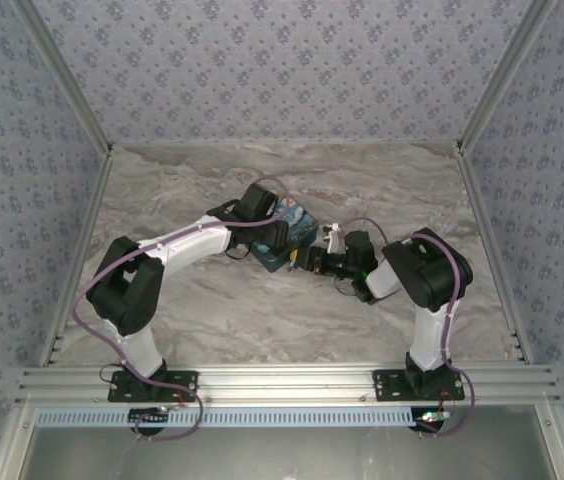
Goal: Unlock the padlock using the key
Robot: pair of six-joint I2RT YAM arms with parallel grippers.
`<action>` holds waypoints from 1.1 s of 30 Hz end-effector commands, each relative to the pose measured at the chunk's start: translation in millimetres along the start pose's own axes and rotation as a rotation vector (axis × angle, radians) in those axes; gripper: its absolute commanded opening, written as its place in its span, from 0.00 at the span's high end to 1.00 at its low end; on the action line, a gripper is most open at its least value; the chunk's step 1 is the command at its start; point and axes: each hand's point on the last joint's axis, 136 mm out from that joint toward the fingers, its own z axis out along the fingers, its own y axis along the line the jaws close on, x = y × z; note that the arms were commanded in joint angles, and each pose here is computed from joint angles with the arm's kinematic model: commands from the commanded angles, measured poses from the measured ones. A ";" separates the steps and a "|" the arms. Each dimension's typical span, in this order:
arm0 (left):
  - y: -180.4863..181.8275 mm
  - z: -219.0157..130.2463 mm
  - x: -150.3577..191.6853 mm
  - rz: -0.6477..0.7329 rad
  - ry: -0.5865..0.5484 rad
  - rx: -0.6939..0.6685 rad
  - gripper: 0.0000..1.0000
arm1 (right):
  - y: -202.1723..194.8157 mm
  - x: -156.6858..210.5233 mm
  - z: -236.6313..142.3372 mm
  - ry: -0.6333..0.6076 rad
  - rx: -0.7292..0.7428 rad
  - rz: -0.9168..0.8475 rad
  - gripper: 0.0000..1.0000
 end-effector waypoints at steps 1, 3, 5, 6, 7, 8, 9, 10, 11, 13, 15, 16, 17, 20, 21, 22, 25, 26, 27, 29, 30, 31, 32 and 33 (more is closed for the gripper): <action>15.5 8.9 49.0 -0.008 0.171 -0.050 0.21 | 3.0 -2.1 -3.5 -0.008 -0.014 -0.016 0.55; 15.4 9.0 49.5 -0.009 0.173 -0.051 0.21 | -1.9 -1.9 -5.0 -0.013 0.005 -0.007 0.57; 15.7 9.1 49.4 -0.008 0.174 -0.051 0.21 | -8.5 -1.1 -8.0 -0.021 0.028 0.007 0.61; 15.2 9.1 49.1 -0.008 0.172 -0.050 0.21 | -11.4 -0.7 -9.2 -0.024 0.038 0.013 0.63; 15.2 9.0 48.9 -0.008 0.172 -0.050 0.21 | -13.0 -1.6 -9.8 -0.027 0.044 0.016 0.66; 15.6 9.1 49.3 -0.008 0.173 -0.051 0.21 | -14.9 -0.7 -10.1 -0.024 0.051 0.022 0.67; 15.2 9.0 48.7 -0.008 0.171 -0.051 0.21 | -16.3 0.2 -9.8 -0.020 0.057 0.024 0.69; 15.2 8.9 48.9 -0.008 0.172 -0.051 0.22 | -17.6 0.6 -9.2 -0.017 0.061 0.024 0.69; 15.2 8.9 49.0 -0.008 0.172 -0.051 0.22 | -18.4 0.7 -8.8 -0.017 0.063 0.026 0.69; 15.0 8.9 48.6 -0.008 0.172 -0.050 0.22 | -17.3 0.4 -7.1 -0.014 0.052 0.026 0.68; 14.9 8.8 48.3 -0.008 0.171 -0.050 0.21 | -12.0 -1.3 -4.2 -0.012 0.022 0.016 0.66; 15.0 8.7 48.3 -0.007 0.172 -0.050 0.21 | -9.9 -1.9 -3.2 -0.011 0.012 0.012 0.65; 15.1 8.6 47.9 -0.007 0.170 -0.051 0.21 | -9.4 -2.2 -2.2 -0.010 0.011 0.011 0.64; 15.4 8.6 48.3 -0.007 0.172 -0.052 0.22 | -12.2 -2.2 0.0 -0.007 0.020 0.009 0.64; 15.0 8.3 47.9 -0.006 0.171 -0.051 0.22 | -12.8 -2.5 1.0 -0.008 0.019 0.009 0.64; 15.2 8.5 48.1 -0.006 0.171 -0.052 0.22 | -13.3 -3.3 1.7 -0.011 0.017 0.013 0.64; 15.8 8.7 48.7 -0.007 0.173 -0.053 0.21 | -12.9 -4.1 4.4 -0.015 0.006 0.014 0.64; 15.6 8.7 48.8 -0.007 0.173 -0.053 0.21 | -12.2 -4.6 5.4 -0.015 0.002 0.013 0.64; 15.7 8.7 49.2 -0.006 0.174 -0.053 0.21 | -11.7 -5.1 6.7 -0.016 0.001 0.010 0.64; 15.6 8.8 49.3 -0.006 0.174 -0.052 0.21 | -11.9 -5.5 8.5 -0.014 -0.002 0.007 0.64; 15.6 8.9 49.3 -0.008 0.173 -0.053 0.21 | -12.2 -5.5 9.4 -0.014 -0.002 0.008 0.65; 15.6 8.9 49.2 -0.008 0.173 -0.052 0.21 | -11.7 -6.2 10.8 -0.014 -0.006 0.004 0.65; 15.6 9.1 49.5 -0.008 0.174 -0.053 0.22 | -11.4 -5.8 11.7 -0.013 -0.009 0.004 0.65; 15.6 9.3 49.6 -0.008 0.175 -0.053 0.21 | -10.0 -6.0 12.8 -0.014 -0.016 0.001 0.65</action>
